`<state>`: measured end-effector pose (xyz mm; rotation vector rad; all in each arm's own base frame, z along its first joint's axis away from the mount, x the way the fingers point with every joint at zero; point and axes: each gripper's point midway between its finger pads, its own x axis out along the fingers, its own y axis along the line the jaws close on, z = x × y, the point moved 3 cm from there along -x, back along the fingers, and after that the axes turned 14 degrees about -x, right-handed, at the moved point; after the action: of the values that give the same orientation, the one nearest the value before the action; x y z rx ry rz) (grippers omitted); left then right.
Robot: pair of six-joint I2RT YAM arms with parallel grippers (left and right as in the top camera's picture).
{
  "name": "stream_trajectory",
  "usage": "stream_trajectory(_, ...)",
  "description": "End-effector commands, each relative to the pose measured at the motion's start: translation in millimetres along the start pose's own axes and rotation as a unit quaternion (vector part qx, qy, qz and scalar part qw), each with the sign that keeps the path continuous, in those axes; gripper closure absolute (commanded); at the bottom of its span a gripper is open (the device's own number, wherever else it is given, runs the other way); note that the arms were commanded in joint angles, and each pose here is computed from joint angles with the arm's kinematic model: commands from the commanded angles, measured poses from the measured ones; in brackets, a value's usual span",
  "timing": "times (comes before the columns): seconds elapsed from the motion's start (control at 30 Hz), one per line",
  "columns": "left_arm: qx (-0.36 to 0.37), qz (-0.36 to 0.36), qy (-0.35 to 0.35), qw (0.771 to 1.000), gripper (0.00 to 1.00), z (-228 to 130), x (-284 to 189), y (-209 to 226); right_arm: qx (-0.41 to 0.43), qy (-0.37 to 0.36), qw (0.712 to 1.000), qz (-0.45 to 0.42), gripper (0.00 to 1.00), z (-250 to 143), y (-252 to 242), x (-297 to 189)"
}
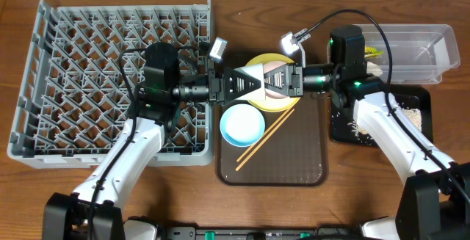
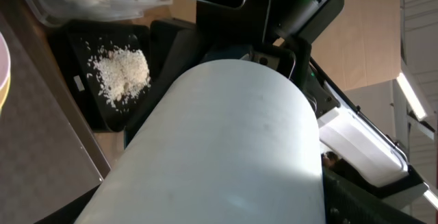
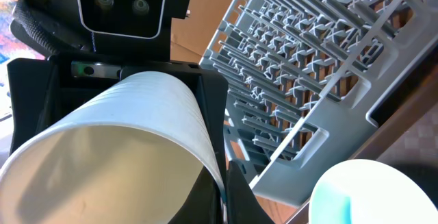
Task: Sort waste into correct bins and load items into the dishwasher rack
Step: 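Lower the white cup into the dish rack with the left gripper and release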
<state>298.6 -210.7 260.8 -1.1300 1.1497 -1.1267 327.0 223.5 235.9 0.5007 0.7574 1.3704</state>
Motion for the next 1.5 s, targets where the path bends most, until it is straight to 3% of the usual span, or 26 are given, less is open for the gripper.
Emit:
stream_trajectory(0.0, 0.024, 0.006, -0.031, 0.999, 0.19, 10.7, -0.7, -4.3, -0.002, 0.008, 1.000, 0.015, 0.99, -2.2, 4.8, 4.7)
stream_trajectory(0.2, 0.040, 0.011, -0.042, 0.998, 0.25, 13.8, -1.0, -3.2, -0.002, 0.008, 1.000, 0.015, 0.98, -2.2, 4.8, 4.7)
stream_trajectory(0.37, 0.055, 0.021, -0.066, 0.996, 0.28, 20.7, -1.8, -0.9, -0.002, 0.008, 1.000, 0.015, 0.92, -2.2, 4.8, 4.7)
stream_trajectory(0.43, 0.064, 0.024, -0.074, 0.995, 0.29, 23.6, -3.5, -0.3, -0.002, 0.008, 1.000, 0.015, 0.84, -2.2, 4.8, 4.7)
stream_trajectory(0.63, 0.088, 0.031, -0.102, 0.990, 0.33, 36.0, -21.1, 2.2, 0.003, 0.012, 1.000, 0.009, 0.78, -5.1, 2.9, 4.7)
stream_trajectory(0.9, 0.104, 0.048, -0.157, 0.981, 0.39, 57.6, -59.8, 8.9, 0.072, 0.042, 0.989, -0.119, 0.78, -34.1, -34.1, -0.8)
stream_trajectory(1.1, 0.112, 0.086, -0.199, 0.970, 0.39, 68.4, -90.9, 25.5, 0.079, 0.069, 0.977, -0.183, 0.79, -50.8, -51.3, -11.4)
stream_trajectory(1.47, 0.091, 0.212, -0.317, 0.920, 0.39, 75.5, -156.7, 48.4, 0.073, 0.115, 0.951, -0.278, 0.79, -69.3, -70.0, -31.8)
